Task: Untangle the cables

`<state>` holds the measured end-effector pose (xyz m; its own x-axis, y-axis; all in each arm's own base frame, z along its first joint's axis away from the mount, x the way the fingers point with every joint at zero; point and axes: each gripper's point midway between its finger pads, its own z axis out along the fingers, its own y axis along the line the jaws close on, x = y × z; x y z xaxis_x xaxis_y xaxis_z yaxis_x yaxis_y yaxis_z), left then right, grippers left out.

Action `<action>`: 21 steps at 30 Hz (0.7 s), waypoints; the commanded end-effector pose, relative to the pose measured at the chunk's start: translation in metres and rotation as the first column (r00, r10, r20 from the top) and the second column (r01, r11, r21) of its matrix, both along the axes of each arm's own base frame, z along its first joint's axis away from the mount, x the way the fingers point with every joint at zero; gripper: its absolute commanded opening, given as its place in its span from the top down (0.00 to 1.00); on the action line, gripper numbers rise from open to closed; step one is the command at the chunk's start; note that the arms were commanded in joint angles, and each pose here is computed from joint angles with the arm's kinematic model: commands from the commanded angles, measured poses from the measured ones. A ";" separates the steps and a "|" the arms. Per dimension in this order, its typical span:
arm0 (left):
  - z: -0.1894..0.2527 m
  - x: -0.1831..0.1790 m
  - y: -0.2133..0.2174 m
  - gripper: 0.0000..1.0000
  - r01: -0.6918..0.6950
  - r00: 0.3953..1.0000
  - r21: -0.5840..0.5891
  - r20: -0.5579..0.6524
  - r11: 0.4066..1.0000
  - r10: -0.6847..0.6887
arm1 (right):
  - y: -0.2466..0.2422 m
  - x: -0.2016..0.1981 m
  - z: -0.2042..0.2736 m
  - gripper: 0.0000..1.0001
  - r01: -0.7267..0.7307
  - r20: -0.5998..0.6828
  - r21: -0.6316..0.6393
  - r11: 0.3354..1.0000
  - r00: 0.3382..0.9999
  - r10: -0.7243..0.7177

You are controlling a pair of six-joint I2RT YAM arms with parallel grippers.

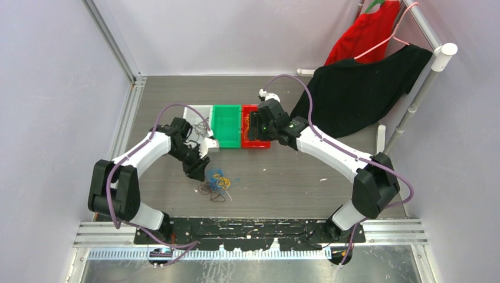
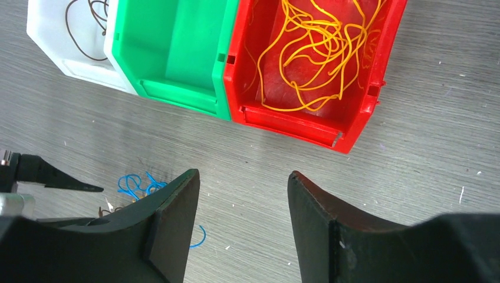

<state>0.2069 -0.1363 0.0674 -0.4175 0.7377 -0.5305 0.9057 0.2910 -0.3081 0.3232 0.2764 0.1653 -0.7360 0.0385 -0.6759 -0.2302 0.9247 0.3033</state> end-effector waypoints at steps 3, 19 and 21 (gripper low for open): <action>0.023 -0.019 0.005 0.56 0.104 0.995 -0.014 0.003 0.994 -0.104 | 0.007 0.002 0.028 0.40 0.002 0.064 0.087 0.996 0.998 -0.007; 0.003 0.007 -0.007 0.56 -0.073 0.997 -0.029 -0.021 0.997 0.072 | 0.009 -0.002 0.030 0.49 0.004 0.049 0.119 0.993 0.999 -0.010; 0.003 -0.006 -0.004 0.55 -0.027 0.999 -0.024 -0.046 0.999 0.026 | 0.009 -0.002 0.029 0.50 0.006 0.047 0.116 0.993 0.999 -0.011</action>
